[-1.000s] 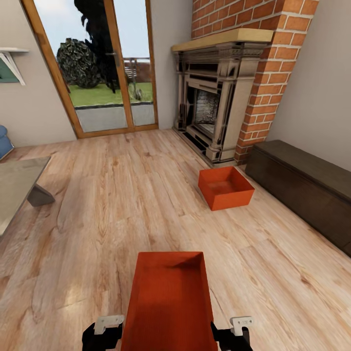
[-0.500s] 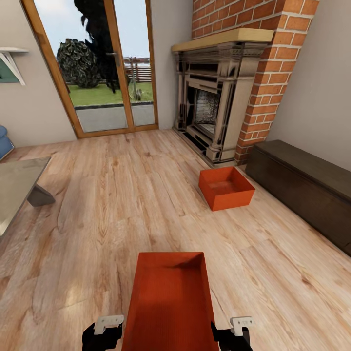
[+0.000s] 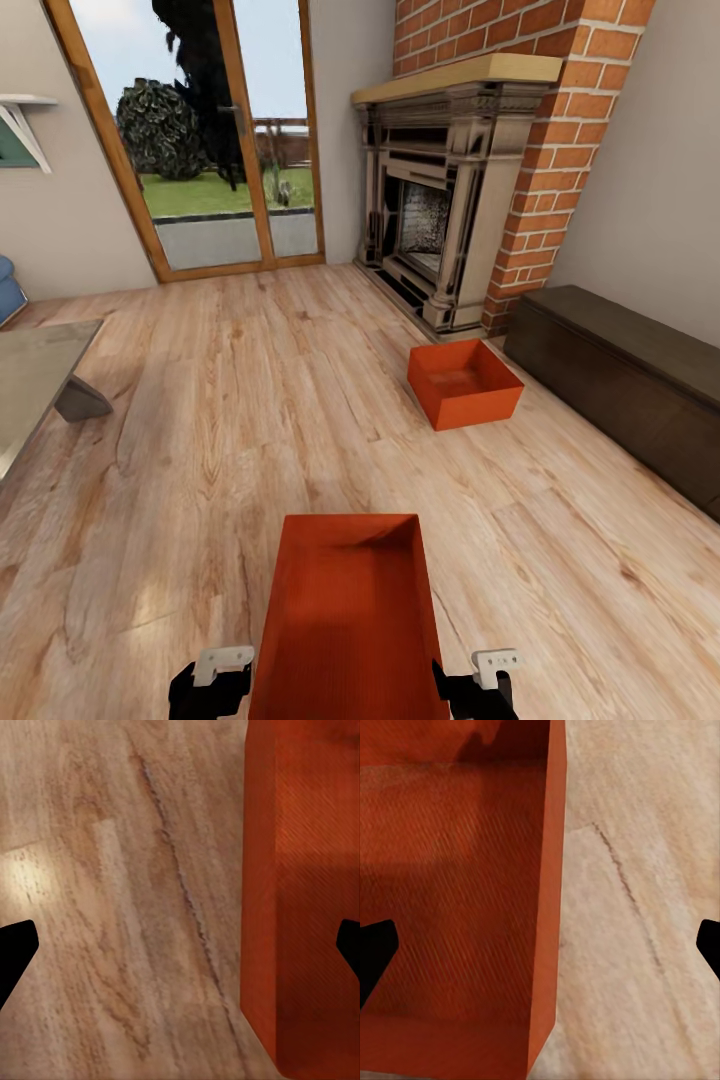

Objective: Move the two storage containers from the living room to the garage. In the garage, place one container on the floor and stack the other container on top of it (either order is fine).

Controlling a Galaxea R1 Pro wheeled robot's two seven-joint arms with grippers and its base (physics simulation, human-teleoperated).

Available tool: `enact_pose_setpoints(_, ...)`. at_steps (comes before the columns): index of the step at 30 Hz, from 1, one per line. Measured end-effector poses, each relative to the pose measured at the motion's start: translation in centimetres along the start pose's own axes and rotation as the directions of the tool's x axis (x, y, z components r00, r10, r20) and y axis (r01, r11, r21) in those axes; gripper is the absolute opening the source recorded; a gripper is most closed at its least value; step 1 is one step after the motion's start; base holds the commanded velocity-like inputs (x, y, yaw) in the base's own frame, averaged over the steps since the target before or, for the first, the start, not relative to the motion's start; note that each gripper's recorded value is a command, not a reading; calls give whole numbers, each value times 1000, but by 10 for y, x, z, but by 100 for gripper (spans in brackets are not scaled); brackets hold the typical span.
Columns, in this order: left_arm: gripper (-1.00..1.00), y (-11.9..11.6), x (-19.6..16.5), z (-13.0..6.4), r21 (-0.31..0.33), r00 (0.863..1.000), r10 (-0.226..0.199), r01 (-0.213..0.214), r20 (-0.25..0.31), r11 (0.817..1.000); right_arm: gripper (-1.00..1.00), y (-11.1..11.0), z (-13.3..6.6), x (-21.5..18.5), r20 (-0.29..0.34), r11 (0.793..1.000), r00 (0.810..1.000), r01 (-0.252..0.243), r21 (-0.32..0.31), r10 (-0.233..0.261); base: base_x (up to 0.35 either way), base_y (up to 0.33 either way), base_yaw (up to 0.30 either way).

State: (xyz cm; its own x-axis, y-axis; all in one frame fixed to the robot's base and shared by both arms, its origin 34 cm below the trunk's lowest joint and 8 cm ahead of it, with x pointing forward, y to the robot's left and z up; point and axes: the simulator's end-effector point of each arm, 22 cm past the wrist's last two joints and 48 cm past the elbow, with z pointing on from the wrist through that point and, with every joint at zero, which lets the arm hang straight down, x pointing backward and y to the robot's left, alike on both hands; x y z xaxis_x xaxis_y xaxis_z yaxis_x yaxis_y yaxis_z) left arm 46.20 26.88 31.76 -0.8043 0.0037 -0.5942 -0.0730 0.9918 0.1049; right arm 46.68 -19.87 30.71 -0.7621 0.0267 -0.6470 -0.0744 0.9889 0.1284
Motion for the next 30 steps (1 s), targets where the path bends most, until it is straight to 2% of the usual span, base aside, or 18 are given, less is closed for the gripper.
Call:
enact_pose_setpoints(7,100,0,0,0,0,1000,0,0,0,1000,100,0,0,0,0,1000,1000,0,0,0,0,0,0)
enact_pose_setpoints(13,100,-1,10,9,0,1000,1,-1,0,1000,100,-1,8,11,-1,1000,1000,0,0,0,0,0,0)
enact_pose_setpoints(30,100,-6,19,9,17,1000,14,-14,-25,1000,100,-2,8,11,-1,1000,1000,0,0,0,0,0,0)
